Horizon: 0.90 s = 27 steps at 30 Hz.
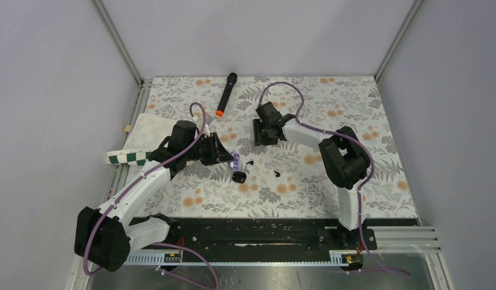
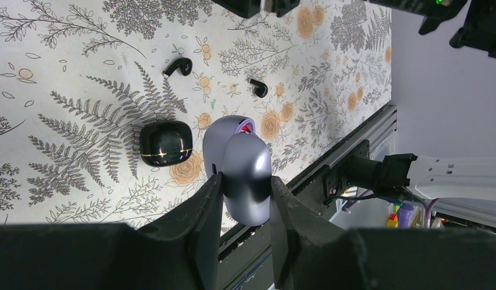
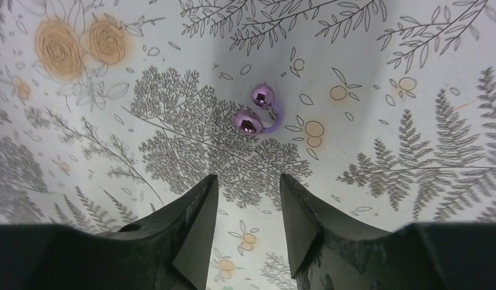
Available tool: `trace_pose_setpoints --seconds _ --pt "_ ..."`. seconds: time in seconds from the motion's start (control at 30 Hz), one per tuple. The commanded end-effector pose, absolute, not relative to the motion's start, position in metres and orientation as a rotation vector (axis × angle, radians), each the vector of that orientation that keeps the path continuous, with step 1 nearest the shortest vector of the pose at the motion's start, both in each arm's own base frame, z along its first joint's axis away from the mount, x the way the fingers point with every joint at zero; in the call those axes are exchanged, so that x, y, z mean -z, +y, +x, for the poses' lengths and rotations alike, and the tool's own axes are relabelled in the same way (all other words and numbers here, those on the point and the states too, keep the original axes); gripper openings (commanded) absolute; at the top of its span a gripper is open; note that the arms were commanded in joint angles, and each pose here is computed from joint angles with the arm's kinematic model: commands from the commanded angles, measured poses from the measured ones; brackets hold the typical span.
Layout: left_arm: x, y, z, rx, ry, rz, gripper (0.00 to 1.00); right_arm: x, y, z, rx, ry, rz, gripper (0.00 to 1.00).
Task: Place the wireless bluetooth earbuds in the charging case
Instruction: Place the right earbud at the center of the board.
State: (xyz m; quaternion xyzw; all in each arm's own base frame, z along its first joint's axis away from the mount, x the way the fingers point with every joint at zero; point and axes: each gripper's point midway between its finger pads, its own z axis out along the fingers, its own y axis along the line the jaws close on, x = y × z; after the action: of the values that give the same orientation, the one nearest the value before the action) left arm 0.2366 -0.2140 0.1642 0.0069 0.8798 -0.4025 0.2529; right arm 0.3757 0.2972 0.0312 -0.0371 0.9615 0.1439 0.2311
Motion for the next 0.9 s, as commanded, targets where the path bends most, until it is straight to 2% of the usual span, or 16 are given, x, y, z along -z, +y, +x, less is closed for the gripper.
trace_pose_setpoints --seconds 0.0,0.13,0.33,0.87 --pt "-0.186 -0.215 0.244 1.106 2.303 0.056 0.0 -0.072 0.285 0.39 -0.35 2.397 -0.451 0.5" --pt "-0.185 -0.217 0.245 1.117 2.303 0.053 0.0 -0.076 0.287 0.383 -0.373 2.236 -0.72 0.51" --pt "-0.186 -0.217 0.245 1.119 2.299 0.053 0.0 -0.067 0.292 0.382 -0.384 2.25 -0.941 0.52" --pt "-0.187 -0.213 0.244 1.089 2.292 0.055 0.0 -0.049 0.295 0.392 -0.381 2.379 -1.056 0.53"
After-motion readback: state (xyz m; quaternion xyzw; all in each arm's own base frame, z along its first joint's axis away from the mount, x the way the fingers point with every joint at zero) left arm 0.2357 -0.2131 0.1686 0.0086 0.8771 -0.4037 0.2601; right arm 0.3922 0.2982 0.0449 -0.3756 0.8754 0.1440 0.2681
